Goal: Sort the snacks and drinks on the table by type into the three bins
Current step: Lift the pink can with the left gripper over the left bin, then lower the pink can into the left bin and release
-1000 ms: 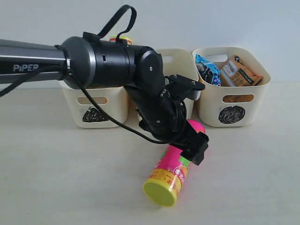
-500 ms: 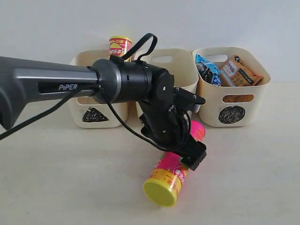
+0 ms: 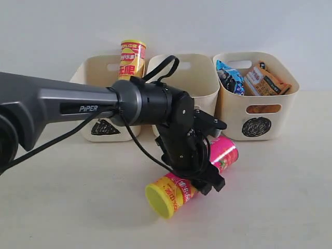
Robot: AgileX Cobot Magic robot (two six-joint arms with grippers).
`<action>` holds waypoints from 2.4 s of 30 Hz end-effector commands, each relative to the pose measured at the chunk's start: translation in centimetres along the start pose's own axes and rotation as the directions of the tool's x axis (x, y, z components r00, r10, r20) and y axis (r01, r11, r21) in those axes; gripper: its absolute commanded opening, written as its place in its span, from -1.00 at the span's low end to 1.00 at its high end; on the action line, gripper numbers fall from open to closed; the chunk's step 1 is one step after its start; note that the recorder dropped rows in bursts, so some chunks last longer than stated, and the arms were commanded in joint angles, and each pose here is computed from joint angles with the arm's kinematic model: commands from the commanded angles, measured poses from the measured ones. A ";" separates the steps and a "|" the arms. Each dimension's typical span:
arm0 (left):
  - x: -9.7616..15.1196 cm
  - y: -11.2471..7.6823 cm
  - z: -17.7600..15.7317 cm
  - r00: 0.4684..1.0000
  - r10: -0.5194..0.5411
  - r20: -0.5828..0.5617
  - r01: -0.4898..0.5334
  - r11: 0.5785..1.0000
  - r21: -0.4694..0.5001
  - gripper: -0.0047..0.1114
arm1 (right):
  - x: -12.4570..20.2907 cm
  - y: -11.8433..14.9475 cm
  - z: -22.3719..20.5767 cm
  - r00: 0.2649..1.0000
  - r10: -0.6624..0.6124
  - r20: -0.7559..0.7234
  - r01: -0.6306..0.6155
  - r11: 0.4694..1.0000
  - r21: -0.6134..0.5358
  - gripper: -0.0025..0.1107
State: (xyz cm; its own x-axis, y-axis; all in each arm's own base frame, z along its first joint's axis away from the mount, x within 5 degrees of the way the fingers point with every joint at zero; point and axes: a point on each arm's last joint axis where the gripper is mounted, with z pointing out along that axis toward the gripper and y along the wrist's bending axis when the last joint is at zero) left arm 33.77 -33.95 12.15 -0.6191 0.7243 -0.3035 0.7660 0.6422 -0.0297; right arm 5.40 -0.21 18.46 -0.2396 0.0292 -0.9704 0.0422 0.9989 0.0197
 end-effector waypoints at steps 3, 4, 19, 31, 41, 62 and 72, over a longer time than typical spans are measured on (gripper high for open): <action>-1.0 -0.5 -4.7 0.996 0.062 0.058 -0.062 0.998 0.007 -0.84 | 0.0 0.0 0.0 1.000 -0.004 0.008 0.004 1.000 0.003 -0.96; -1.1 -0.5 -6.0 0.994 0.080 0.070 -0.080 0.997 0.004 -0.84 | 0.0 0.0 0.0 1.000 -0.004 0.008 0.004 1.000 0.003 -0.96; 3.7 3.7 -20.8 0.899 0.005 0.438 0.053 0.991 -0.120 -0.84 | 0.0 0.0 0.0 1.000 -0.004 0.008 0.004 1.000 0.003 -0.96; 5.5 12.8 -23.4 0.781 -0.165 0.602 0.335 0.924 -0.182 -0.84 | 0.0 0.0 0.0 1.000 -0.004 0.008 0.004 1.000 0.003 -0.96; 3.1 20.4 -20.8 0.543 -0.164 0.824 0.516 0.839 -0.173 -0.84 | 0.0 0.0 0.0 1.000 -0.004 0.008 0.004 1.000 0.003 -0.96; 2.1 27.3 -11.6 0.573 -0.234 0.786 0.577 0.796 -0.184 -0.15 | 0.0 0.0 0.0 1.000 -0.004 0.008 0.004 1.000 0.003 -0.96; 1.9 27.3 -11.8 0.549 -0.235 0.802 0.586 0.792 -0.169 0.49 | 0.0 0.0 0.0 1.000 -0.004 0.008 0.004 1.000 0.003 -0.96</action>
State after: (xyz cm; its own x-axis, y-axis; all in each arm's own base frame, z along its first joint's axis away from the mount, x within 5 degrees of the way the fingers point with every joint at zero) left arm 51.32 -12.00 21.29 -0.4032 0.0836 -0.9113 0.2265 0.9739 -0.0109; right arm 5.40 -0.21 18.46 -0.2396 0.0292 -0.9704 0.0422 0.9989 0.0197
